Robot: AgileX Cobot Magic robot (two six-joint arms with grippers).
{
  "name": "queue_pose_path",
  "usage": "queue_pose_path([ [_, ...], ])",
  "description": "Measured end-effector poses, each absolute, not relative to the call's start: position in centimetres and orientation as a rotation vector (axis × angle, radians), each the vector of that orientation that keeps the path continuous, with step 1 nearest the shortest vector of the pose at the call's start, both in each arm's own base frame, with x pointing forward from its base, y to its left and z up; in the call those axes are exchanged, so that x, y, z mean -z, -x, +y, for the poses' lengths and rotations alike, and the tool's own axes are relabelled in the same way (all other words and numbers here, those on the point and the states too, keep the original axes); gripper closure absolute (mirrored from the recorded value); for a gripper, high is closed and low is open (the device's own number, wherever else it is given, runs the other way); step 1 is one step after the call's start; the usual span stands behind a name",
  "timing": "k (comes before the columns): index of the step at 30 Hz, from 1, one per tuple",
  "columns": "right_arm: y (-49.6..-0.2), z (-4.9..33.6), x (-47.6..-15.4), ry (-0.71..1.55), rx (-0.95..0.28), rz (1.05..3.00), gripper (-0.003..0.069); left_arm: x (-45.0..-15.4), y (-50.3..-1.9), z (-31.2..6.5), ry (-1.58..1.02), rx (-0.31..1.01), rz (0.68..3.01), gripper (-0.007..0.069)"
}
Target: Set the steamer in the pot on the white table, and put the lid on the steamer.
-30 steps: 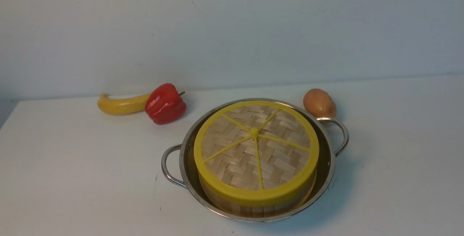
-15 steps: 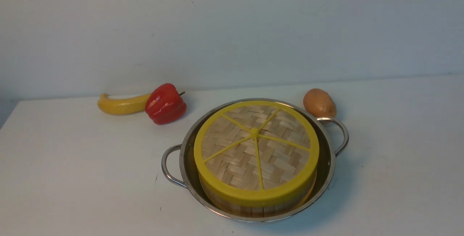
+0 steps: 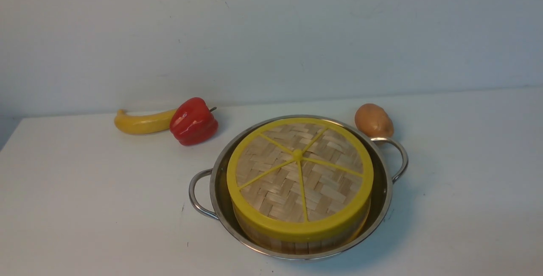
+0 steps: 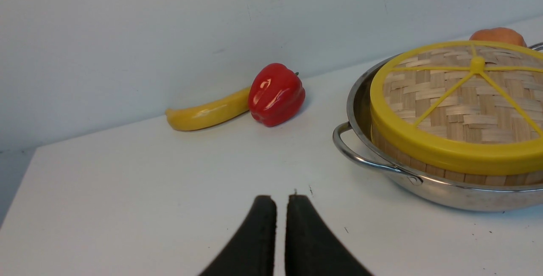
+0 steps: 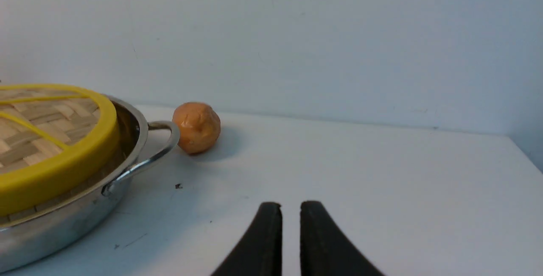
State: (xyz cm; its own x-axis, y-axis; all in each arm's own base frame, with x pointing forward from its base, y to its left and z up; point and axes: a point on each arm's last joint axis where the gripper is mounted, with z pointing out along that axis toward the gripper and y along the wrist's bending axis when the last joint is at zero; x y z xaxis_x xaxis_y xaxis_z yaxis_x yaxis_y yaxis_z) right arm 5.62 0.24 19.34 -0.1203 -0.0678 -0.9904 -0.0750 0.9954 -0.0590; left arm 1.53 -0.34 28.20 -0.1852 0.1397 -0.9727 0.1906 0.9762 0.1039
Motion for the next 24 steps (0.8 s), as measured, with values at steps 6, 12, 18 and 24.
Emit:
queue_pose_path([
  [6, -5.61, 0.24, -19.2, 0.107, -0.006, 1.695, 0.0551, -28.2, -1.57, -0.35, -0.246, 0.046, 1.766, 0.0594],
  [12, -5.61, 0.24, -19.19, 0.107, -0.007, 1.695, 0.0539, -28.2, -1.57, -0.35, -0.246, 0.046, 1.766, 0.0594],
  [18, -5.61, 0.24, -19.19, 0.107, -0.008, 1.695, 0.0526, -28.2, -1.57, -0.35, -0.246, 0.046, 1.766, 0.0594],
  [24, -5.61, 0.25, -19.19, 0.105, -0.01, 1.695, 0.0502, -28.2, -1.53, -0.34, -0.246, 0.046, 1.763, 0.0594],
])
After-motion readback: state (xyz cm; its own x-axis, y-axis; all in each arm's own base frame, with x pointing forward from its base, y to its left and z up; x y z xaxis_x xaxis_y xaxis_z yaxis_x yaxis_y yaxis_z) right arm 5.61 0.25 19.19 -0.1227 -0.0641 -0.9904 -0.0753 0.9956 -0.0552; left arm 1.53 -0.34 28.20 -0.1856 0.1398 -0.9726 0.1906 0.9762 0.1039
